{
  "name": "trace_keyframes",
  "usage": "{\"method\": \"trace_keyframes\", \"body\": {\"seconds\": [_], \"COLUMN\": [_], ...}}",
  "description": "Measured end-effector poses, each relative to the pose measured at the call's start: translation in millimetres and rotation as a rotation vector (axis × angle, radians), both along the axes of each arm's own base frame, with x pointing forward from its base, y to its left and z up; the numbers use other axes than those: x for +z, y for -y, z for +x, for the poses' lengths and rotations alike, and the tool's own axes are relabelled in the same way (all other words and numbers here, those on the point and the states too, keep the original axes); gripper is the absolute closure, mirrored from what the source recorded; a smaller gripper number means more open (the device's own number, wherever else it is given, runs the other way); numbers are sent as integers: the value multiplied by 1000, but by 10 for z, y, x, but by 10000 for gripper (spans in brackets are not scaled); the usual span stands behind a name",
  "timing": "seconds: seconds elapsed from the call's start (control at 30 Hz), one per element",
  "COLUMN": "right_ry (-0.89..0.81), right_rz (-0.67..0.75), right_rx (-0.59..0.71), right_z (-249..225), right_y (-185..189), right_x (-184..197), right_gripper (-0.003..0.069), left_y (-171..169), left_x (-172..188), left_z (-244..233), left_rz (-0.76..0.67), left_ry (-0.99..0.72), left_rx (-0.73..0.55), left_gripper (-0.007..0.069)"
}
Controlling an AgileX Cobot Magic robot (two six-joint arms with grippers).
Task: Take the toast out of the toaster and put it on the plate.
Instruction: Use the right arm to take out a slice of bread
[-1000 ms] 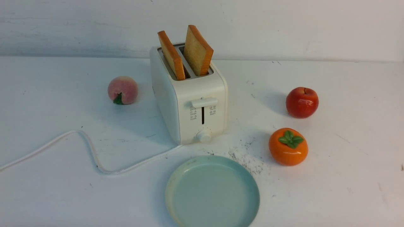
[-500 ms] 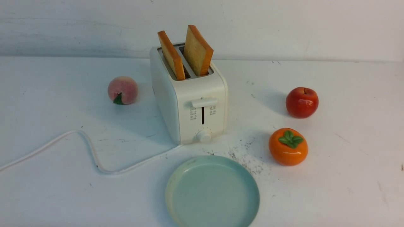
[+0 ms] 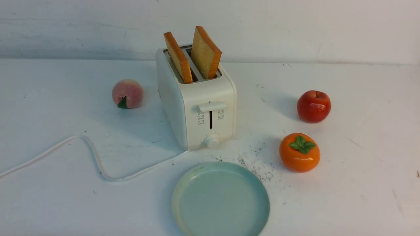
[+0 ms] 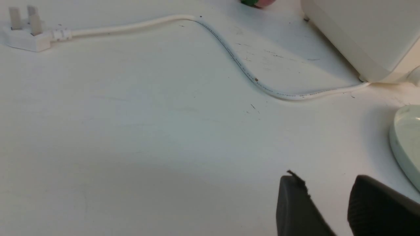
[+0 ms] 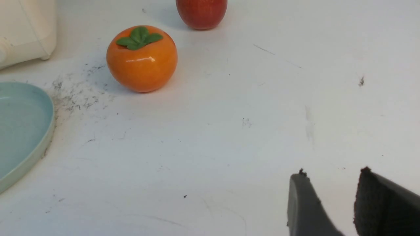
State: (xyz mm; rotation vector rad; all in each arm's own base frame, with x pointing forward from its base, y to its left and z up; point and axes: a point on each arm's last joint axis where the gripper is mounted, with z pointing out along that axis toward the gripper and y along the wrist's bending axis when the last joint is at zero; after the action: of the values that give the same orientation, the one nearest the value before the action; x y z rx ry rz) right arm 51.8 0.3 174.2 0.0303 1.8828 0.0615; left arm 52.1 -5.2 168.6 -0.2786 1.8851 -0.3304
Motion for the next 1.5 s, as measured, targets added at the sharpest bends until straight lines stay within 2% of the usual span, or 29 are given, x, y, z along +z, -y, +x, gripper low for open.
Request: {"method": "trace_keyframes", "body": {"seconds": [0.3, 0.73, 0.77, 0.83, 0.97, 1.03, 1.17, 1.3, 1.4, 1.5], "right_ry": [0, 1, 8, 30, 107, 152, 178, 193, 264, 395], "right_rz": [0, -1, 8, 121, 654, 886, 1093, 1157, 1048, 785], "right_rx": [0, 0, 0, -10, -57, -79, -99, -104, -54, 10], "right_z": [0, 0, 3, 12, 32, 40, 43, 43, 9, -47], "right_y": [0, 0, -2, -28, -89, -91, -86, -80, -76, -62], "right_x": [0, 1, 4, 16, 113, 178, 226, 250, 471, 930], "right_gripper": [419, 419, 419, 419, 419, 419, 419, 421, 465, 547], "left_y": [-15, -15, 0, 59, 158, 186, 201, 200, 197, 188], "left_x": [1, 1, 7, 31, 100, 132, 156, 163, 166, 175], "left_z": [2, 2, 2, 2, -2, -4, -5, -4, -2, 2], "left_rz": [45, 35, -34, -332, -950, -1150, -1274, -1292, -1296, -1299], "left_ry": [5, 5, 4, -8, -72, -100, -117, -113, -110, -94], "left_rx": [3, 5, 11, 36, 93, 104, 109, 111, 112, 115], "left_gripper": [385, 385, 385, 385, 385, 385, 385, 385, 385, 384]}}
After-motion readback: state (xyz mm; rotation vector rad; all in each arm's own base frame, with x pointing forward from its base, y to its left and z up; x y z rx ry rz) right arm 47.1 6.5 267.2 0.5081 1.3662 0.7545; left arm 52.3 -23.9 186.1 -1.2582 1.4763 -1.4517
